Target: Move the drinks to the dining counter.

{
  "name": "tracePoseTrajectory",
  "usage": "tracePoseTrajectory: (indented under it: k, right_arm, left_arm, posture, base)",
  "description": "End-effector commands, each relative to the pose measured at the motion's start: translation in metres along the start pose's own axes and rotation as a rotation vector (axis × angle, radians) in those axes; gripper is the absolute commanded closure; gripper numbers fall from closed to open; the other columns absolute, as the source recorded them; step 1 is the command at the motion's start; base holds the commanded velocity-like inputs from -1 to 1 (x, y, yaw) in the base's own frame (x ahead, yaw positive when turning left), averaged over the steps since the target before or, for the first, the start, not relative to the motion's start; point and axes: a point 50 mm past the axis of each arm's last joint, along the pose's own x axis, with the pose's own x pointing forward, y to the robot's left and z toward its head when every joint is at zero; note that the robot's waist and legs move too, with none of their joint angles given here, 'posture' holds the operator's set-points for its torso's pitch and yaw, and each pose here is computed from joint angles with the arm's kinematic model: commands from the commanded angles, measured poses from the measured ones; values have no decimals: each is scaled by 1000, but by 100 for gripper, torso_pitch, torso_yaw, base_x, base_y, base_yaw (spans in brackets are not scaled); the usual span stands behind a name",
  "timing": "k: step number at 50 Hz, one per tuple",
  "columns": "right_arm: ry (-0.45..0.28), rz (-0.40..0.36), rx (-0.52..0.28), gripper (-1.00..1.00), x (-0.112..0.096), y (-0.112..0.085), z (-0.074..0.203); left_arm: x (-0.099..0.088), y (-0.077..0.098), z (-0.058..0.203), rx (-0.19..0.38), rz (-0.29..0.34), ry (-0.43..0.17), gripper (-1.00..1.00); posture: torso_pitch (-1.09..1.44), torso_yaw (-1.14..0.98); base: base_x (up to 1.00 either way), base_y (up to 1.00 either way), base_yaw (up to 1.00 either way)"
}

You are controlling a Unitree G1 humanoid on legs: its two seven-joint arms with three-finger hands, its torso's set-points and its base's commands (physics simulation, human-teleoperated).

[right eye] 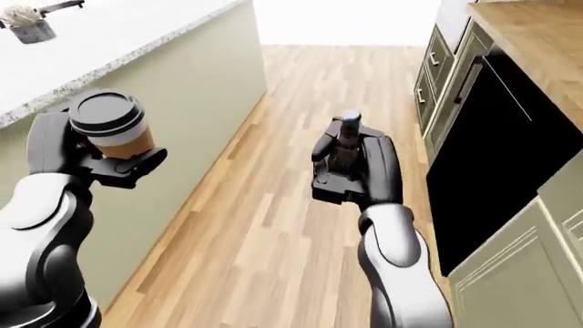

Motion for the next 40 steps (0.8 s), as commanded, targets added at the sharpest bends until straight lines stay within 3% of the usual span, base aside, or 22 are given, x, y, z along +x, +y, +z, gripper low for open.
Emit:
tracePoseTrajectory:
  k: [1, 40]
  right_arm:
    - [-164, -5, 0, 100, -5, -1, 26]
    - [-167, -3, -12, 100, -5, 0, 23]
  left_arm:
    - [-7, 7, 26, -13, 39, -152, 100]
    - [-8, 7, 27, -10, 38, -159, 100]
  posture:
    - [0, 0]
    - [0, 0]
  base:
    - [0, 0, 100]
    - [0, 0, 100]
